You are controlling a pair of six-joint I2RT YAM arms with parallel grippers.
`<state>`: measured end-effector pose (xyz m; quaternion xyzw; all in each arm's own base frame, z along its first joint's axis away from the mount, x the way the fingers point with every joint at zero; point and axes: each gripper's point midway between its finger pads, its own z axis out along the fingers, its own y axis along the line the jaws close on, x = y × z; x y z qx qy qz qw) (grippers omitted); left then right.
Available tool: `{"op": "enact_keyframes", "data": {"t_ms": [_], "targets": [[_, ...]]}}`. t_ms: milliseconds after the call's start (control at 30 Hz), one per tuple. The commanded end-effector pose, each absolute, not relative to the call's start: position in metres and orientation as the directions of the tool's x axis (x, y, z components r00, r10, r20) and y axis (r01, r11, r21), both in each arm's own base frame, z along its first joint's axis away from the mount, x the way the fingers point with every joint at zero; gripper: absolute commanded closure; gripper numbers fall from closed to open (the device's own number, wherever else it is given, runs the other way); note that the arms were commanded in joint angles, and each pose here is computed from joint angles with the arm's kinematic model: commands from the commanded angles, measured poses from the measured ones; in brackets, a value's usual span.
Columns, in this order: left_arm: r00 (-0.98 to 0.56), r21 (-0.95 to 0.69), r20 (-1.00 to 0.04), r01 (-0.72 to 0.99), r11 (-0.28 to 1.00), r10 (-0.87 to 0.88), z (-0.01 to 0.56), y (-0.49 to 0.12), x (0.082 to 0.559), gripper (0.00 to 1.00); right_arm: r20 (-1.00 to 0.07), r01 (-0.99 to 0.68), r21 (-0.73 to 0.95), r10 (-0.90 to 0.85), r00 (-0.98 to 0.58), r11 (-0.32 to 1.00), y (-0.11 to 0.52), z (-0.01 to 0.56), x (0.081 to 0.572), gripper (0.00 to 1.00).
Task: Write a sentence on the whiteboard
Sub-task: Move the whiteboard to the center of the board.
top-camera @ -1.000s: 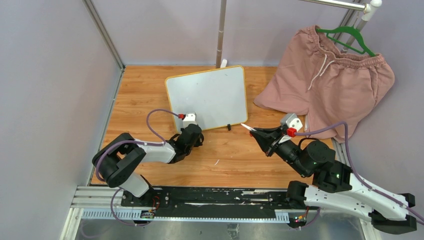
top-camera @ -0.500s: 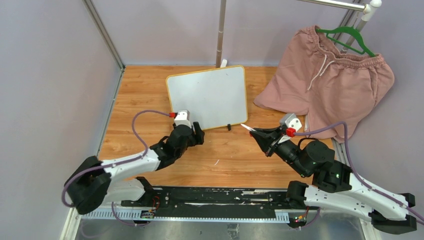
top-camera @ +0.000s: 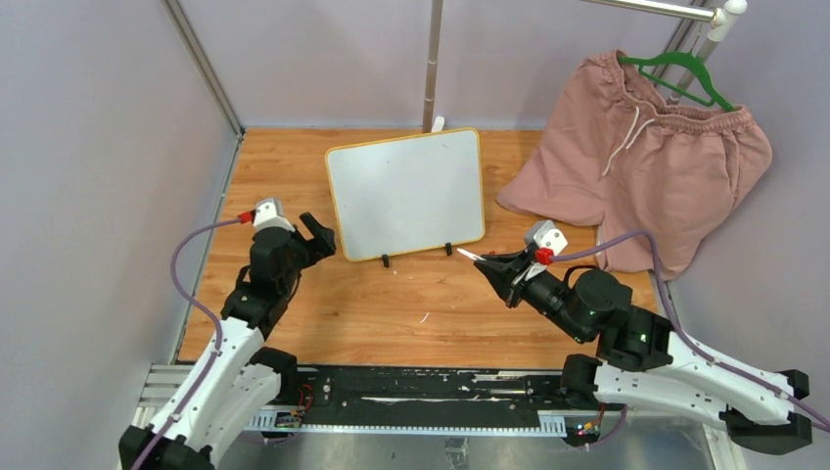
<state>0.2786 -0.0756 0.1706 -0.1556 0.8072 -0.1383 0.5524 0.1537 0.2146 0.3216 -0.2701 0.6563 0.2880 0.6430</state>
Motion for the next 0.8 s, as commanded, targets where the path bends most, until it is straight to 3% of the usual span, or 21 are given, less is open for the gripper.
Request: {"op": "enact_keyframes", "data": {"t_ms": [0, 300, 367, 533, 767], "targets": [[-0.382, -0.511, -0.781, -0.065, 0.857, -0.494, 0.180, -0.068, 0.283, 0.11, -0.998, -0.758, 0.062, 0.066, -0.025, 0.649, 0.226, 0.340, 0.148, 1.00], [-0.372, -0.741, -0.665, 0.223, 0.633, -0.647, 0.207, -0.103, 0.330, 0.06, -0.997, -0.769, 0.072, 0.025, -0.072, 0.635, 0.249, 0.333, 0.152, 1.00], [-0.370, -0.764, -0.641, 0.222, 0.606, -0.672, 0.205, -0.103, 0.339, 0.01, -0.996, -0.766, 0.076, 0.015, -0.086, 0.639, 0.254, 0.331, 0.155, 1.00], [-0.340, -0.806, -0.585, 0.141, 0.575, -0.736, 0.194, -0.089, 0.356, 0.00, -0.992, -0.758, 0.084, -0.017, -0.125, 0.647, 0.268, 0.323, 0.166, 1.00], [-0.332, -0.762, -0.642, 0.176, 0.623, -0.691, 0.205, -0.087, 0.362, 0.00, -0.990, -0.748, 0.113, 0.008, -0.143, 0.654, 0.286, 0.321, 0.190, 1.00]]}}
